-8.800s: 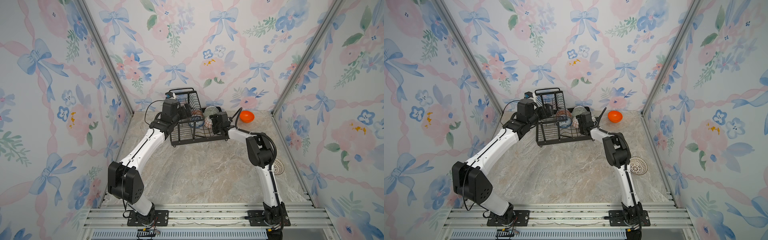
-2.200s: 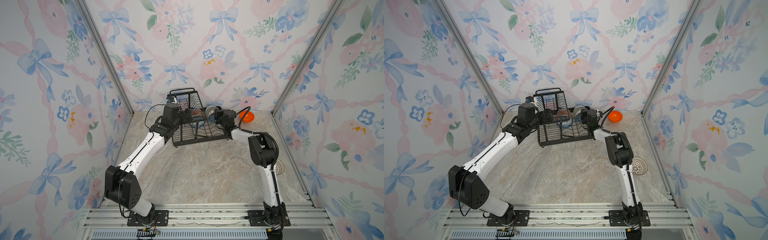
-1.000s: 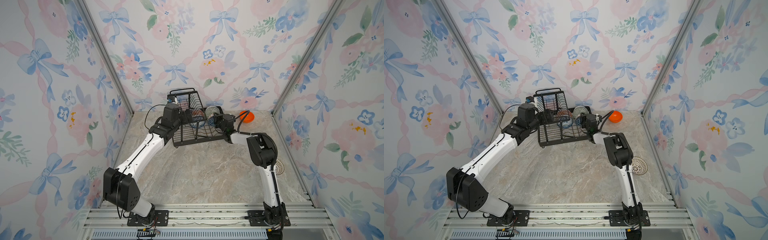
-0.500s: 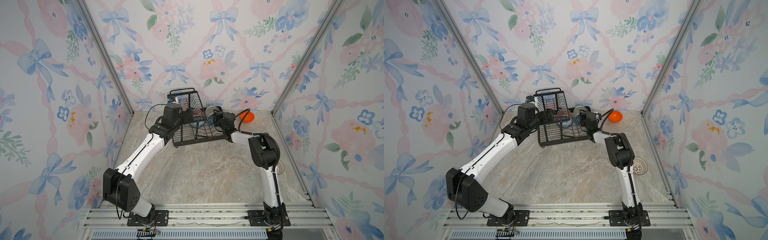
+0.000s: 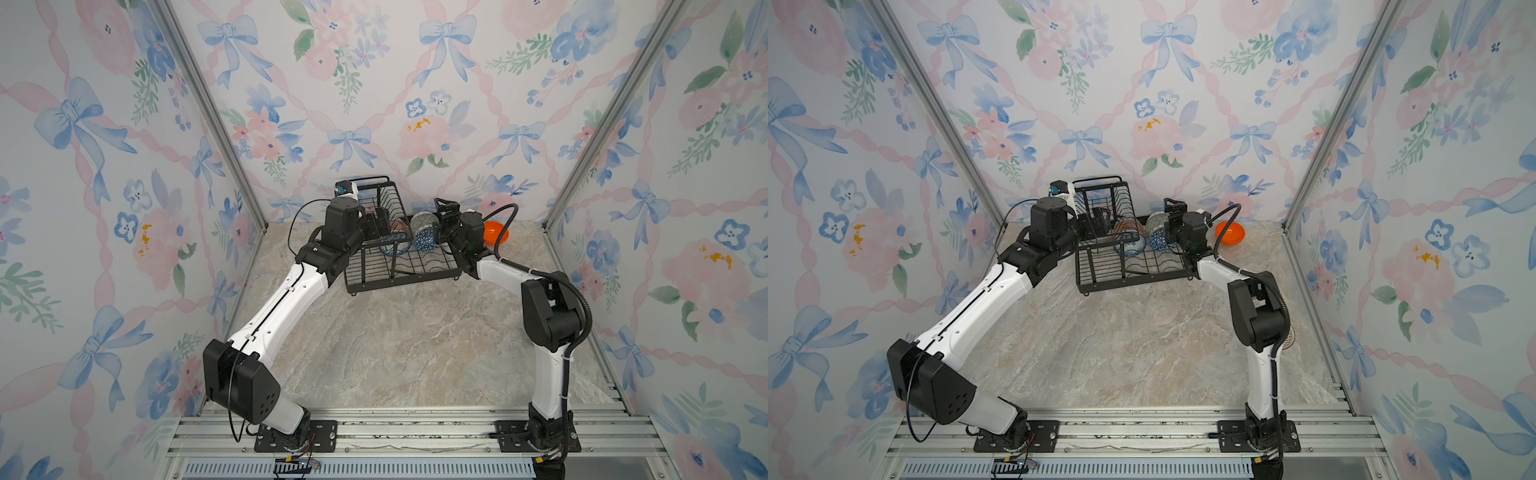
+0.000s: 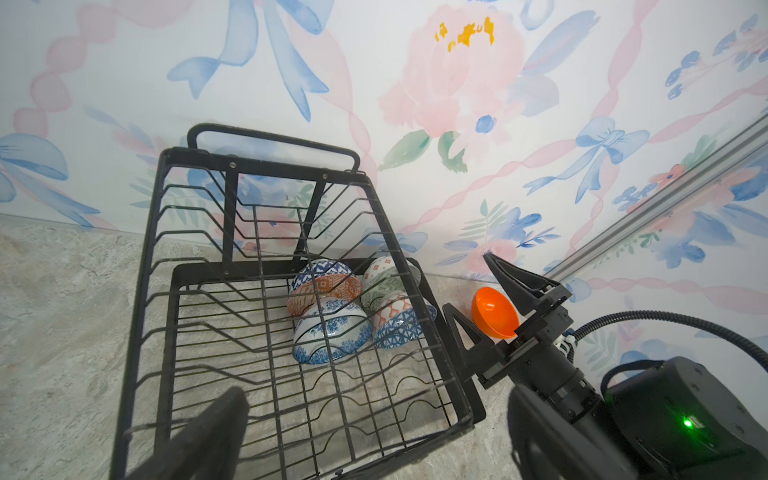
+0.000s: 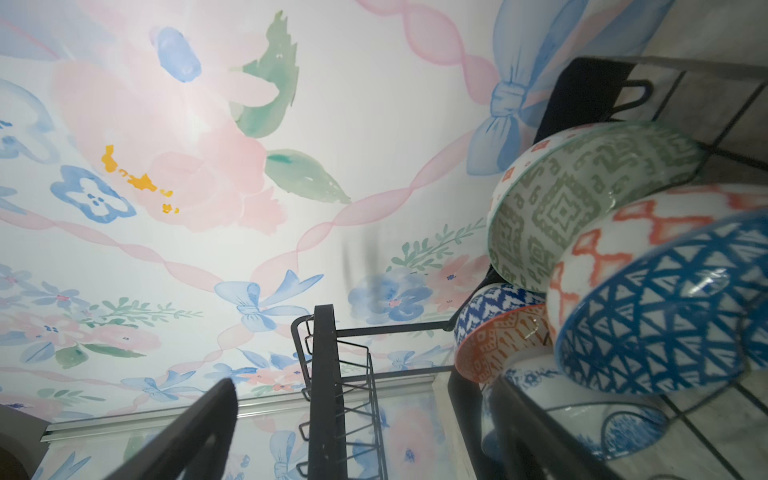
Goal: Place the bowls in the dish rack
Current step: 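Lift the right gripper away from the rack while the left gripper draws back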
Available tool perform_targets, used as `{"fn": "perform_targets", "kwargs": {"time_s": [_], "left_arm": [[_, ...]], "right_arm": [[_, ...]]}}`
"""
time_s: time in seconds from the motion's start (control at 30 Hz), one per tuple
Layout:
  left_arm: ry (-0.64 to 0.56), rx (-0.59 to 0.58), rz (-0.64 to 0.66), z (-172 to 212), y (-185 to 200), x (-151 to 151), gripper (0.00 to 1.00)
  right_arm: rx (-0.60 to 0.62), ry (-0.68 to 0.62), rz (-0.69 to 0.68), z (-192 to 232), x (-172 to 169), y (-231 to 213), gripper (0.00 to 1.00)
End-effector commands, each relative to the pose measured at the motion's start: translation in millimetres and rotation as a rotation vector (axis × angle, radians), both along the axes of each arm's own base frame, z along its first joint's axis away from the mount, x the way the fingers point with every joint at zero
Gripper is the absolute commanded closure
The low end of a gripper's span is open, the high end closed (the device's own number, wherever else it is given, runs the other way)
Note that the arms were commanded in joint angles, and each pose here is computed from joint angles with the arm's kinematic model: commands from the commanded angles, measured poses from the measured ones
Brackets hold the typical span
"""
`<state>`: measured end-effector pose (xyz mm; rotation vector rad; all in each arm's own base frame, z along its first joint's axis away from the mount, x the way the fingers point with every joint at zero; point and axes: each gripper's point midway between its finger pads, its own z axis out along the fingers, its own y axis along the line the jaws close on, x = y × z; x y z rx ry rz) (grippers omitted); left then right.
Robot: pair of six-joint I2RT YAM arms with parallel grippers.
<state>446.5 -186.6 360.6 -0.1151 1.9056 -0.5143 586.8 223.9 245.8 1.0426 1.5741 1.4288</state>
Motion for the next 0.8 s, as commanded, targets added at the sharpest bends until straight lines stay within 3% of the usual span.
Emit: {"fn": "perform_targets", "kwargs": {"time_s": [0.0,0.27,0.43,0.5,0.6,0.77], "left_arm": [[-0.051,0.018,-0.037,23,-8,-8,0.02],[-0.093,0.037,-0.12,40,-56,-21,0.02],[-0.092,0.071,-0.213,31,-115,-37,0.02],[-0.085,0.093,-0.261,21,-141,-43,0.02],[-0.063,0.102,-0.304,6,-173,-47,0.02],[-0.049,0.121,-0.374,-14,-224,-47,0.02]], "right_arm": [[-0.106,0.054,0.044,13,-19,-15,0.03],[-0.437,0.222,0.125,21,-74,-72,0.03],[-0.801,0.409,0.13,10,-123,-136,0.03],[-0.875,0.505,0.158,1,-138,-158,0.03],[-0.872,0.571,0.173,-12,-151,-183,0.03],[-0.664,0.51,0.096,-21,-159,-214,0.03]]}}
